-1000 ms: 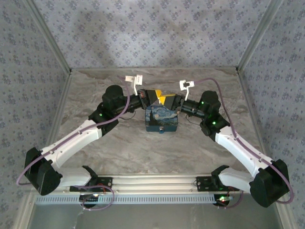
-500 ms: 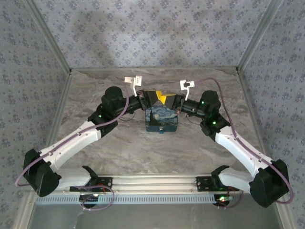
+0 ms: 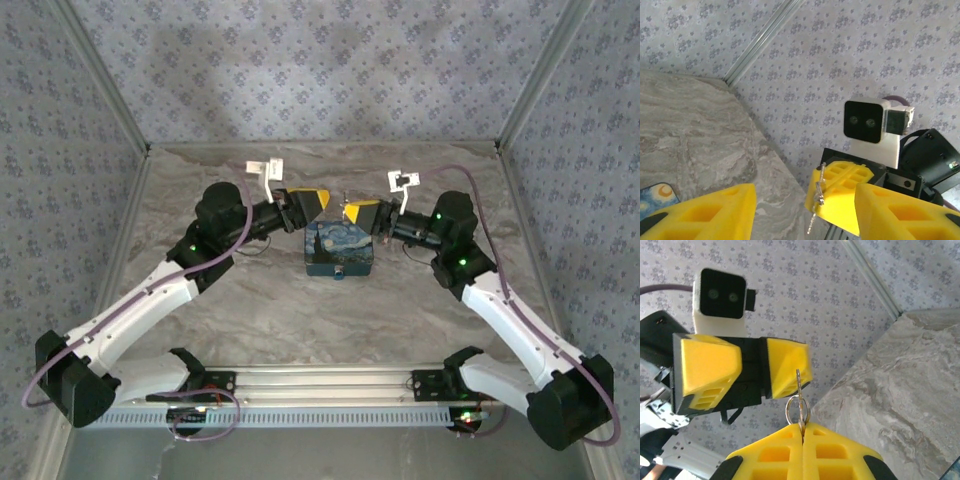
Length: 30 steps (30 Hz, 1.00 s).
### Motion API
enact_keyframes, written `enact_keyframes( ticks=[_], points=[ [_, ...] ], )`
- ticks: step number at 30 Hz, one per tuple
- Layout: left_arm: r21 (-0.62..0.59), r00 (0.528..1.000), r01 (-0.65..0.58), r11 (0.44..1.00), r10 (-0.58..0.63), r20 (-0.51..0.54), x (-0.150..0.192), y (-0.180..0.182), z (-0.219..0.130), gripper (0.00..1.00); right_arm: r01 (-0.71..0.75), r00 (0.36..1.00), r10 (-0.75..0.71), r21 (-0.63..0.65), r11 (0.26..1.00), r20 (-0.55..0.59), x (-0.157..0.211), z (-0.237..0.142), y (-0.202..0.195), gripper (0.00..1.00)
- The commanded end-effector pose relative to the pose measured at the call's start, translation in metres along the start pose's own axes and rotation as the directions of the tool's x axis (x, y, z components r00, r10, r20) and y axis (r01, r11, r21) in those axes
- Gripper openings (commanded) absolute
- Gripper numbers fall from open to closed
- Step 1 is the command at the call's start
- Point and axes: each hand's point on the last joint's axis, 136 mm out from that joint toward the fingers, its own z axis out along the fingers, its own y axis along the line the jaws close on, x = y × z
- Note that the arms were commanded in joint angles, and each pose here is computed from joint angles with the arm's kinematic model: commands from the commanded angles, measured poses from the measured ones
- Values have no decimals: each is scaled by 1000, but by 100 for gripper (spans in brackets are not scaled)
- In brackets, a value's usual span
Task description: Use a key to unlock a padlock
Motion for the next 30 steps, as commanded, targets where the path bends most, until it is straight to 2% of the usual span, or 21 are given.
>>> enact_keyframes(
  ticks=[1, 5, 11, 16, 22, 26, 30],
  points=[
    [46, 999, -30, 998, 32, -29, -5, -18, -3, 54, 29, 998, -32, -58, 998, -59, 9, -4, 14, 0],
    [100, 996, -29, 995, 36, -78, -1, -29, 0, 52, 30, 993, -41, -107, 994, -108, 15, -4, 25, 0],
    [184, 991, -27, 983, 50, -124, 6, -43, 2, 35, 18, 988, -40, -146, 989, -149, 21, -5, 33, 0],
    [243, 982, -6, 970, 52, -183, 16, -51, 4, 36, 11, 985, -40, -170, 985, -170, 23, -6, 38, 0],
    [247, 979, -3, 969, 53, -195, 18, -50, 5, 33, 3, 982, -38, -186, 982, -186, 25, -7, 41, 0],
    [248, 979, -3, 969, 54, -198, 18, -50, 6, 23, 0, 981, -36, -187, 982, -190, 26, -7, 41, 0],
    [251, 977, 0, 968, 53, -205, 20, -50, 6, 19, 0, 981, -37, -188, 982, -191, 26, -7, 41, 0]
  ],
)
